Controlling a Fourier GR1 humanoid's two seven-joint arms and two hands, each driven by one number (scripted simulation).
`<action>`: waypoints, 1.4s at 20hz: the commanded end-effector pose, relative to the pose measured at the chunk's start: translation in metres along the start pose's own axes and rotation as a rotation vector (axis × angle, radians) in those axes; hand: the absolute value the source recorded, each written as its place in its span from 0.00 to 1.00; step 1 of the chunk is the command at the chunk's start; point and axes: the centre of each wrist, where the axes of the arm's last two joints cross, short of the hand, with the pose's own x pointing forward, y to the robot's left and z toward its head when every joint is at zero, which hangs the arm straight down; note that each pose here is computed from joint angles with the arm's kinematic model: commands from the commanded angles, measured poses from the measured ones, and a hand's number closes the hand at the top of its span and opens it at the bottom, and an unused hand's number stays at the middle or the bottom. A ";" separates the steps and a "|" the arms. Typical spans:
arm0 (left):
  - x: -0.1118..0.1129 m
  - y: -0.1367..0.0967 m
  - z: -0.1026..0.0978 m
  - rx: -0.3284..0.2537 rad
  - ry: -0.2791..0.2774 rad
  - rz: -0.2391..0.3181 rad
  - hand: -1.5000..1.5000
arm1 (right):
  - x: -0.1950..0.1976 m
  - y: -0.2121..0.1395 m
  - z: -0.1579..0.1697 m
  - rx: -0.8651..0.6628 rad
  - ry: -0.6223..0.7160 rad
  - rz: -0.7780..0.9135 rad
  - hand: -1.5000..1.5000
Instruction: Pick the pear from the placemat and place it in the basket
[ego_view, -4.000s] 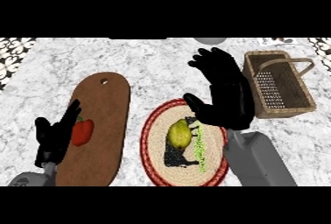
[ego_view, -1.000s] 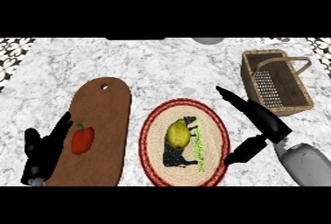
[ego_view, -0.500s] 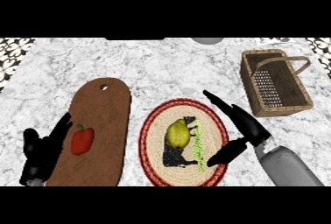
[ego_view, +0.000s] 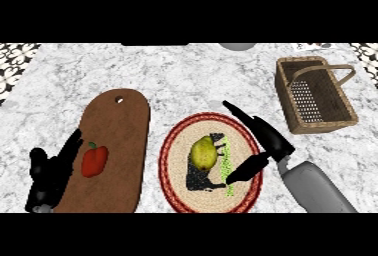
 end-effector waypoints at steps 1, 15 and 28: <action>-0.029 -0.020 0.003 -0.065 0.140 0.038 0.50 | 0.004 0.013 -0.005 0.006 0.001 0.027 0.00; -0.020 -0.003 0.010 -0.067 0.157 0.033 0.50 | -0.010 0.039 -0.026 0.077 0.046 0.046 0.00; -0.027 -0.015 0.015 -0.065 0.162 0.027 0.50 | -0.016 0.062 -0.029 0.020 -0.020 0.170 1.00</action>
